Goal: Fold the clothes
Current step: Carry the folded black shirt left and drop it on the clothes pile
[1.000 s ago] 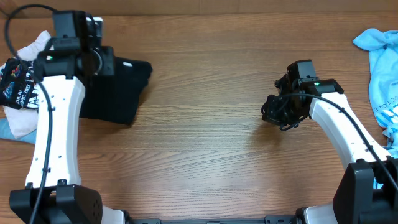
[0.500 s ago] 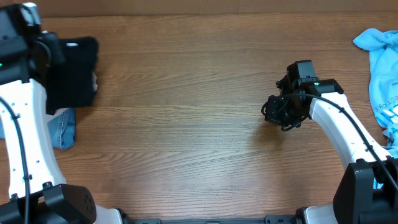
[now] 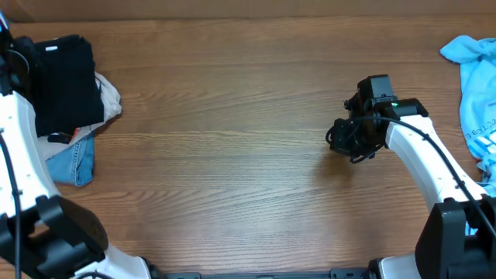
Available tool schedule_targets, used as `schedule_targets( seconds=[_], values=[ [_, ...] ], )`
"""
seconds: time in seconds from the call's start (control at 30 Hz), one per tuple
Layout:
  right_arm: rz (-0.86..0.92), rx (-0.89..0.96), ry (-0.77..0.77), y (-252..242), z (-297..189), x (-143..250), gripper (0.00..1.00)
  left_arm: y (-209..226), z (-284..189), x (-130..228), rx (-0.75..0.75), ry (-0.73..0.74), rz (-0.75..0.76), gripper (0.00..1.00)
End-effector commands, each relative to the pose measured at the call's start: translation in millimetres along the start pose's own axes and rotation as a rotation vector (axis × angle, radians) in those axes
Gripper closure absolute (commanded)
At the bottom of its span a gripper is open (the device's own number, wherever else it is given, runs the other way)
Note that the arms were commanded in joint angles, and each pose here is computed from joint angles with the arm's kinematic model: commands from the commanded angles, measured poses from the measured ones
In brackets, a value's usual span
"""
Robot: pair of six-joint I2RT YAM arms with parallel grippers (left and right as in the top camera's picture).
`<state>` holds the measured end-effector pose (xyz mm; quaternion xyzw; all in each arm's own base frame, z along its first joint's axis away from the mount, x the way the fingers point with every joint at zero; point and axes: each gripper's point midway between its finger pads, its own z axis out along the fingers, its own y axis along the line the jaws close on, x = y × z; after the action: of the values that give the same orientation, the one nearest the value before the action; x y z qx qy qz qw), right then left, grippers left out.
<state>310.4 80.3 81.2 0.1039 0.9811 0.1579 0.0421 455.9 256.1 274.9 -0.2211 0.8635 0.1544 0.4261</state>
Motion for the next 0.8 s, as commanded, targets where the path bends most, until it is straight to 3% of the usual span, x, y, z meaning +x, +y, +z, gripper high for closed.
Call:
schedule_targets(
  seconds=[0.0,0.5,0.53,0.57,0.6,0.77],
  values=[
    [-0.008,-0.005,-0.048,3,-11,-10,0.93,20,14,-9,-0.045,-0.031,-0.012,0.96],
    [-0.007,-0.004,-0.045,3,-11,-9,0.93,55,70,7,-0.122,-0.03,-0.049,0.93],
    [-0.007,-0.004,-0.045,3,-11,-9,0.93,61,71,7,-0.14,-0.029,-0.052,0.74],
    [-0.007,-0.004,-0.045,3,-11,-9,0.93,70,71,7,-0.172,-0.032,-0.061,0.1],
    [-0.007,-0.004,-0.045,3,-11,-9,0.93,75,70,7,-0.186,-0.035,-0.081,0.0],
    [-0.007,-0.004,-0.045,3,-11,-9,0.93,87,54,-3,-0.182,-0.04,-0.182,0.0]
  ],
)
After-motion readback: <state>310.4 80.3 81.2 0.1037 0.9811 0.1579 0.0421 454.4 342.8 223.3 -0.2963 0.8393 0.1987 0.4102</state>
